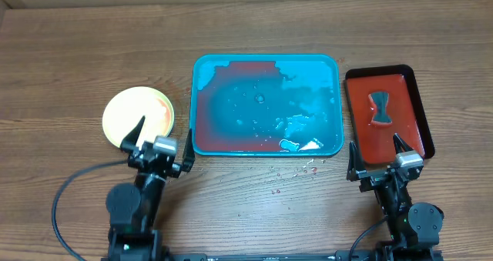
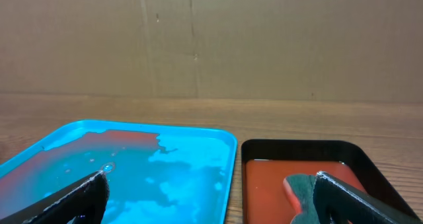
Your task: Clean dirty plates on tray and stack at the side
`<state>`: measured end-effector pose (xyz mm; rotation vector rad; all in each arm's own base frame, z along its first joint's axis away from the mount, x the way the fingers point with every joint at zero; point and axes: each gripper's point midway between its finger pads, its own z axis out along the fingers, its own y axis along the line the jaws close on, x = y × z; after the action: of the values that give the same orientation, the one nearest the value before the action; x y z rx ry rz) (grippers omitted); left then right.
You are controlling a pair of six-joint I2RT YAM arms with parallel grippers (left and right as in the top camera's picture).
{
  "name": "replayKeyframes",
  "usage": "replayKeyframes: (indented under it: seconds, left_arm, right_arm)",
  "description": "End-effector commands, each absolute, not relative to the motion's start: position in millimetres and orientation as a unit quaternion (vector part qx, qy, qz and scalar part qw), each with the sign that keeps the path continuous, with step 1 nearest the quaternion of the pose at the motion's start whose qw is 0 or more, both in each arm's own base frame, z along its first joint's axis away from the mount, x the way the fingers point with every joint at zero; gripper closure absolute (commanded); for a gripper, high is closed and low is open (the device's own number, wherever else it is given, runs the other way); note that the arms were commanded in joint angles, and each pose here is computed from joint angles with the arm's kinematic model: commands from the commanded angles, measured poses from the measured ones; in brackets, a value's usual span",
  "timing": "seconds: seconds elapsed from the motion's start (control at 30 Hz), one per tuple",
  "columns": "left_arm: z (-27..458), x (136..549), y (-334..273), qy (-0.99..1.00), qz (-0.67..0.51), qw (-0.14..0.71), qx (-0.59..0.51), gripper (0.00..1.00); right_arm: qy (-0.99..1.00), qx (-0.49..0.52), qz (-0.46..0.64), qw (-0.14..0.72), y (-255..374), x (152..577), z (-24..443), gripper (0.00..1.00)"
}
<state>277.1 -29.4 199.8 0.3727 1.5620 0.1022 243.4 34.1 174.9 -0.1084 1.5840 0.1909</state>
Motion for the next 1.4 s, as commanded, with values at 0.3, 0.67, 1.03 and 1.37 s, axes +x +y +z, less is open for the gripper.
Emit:
replayKeyframes:
  seconds: [0.3,0.67,1.03,1.37]
  left_arm:
    - [170,257,-9,0.705,0.068,0.693,0.135,0.00]
    - [159,246,-3,0.719,0.077,0.681,0.118,0.00]
    - [159,246,-3,0.720,0.077,0.680,0.118,0.00]
    - [159,246,-3,0.720,0.077,0.680,0.118,0.00]
  right_arm:
    - [0.709,-0.046,0.088,0.698,34,243,173,0.00]
    - [0.709,-0.046,0.088,0.698,34,243,173,0.00]
    - [0.709,-0.046,0.088,0.698,34,243,173,0.00]
    - [0.709,-0.046,0.088,0.698,34,243,173,0.00]
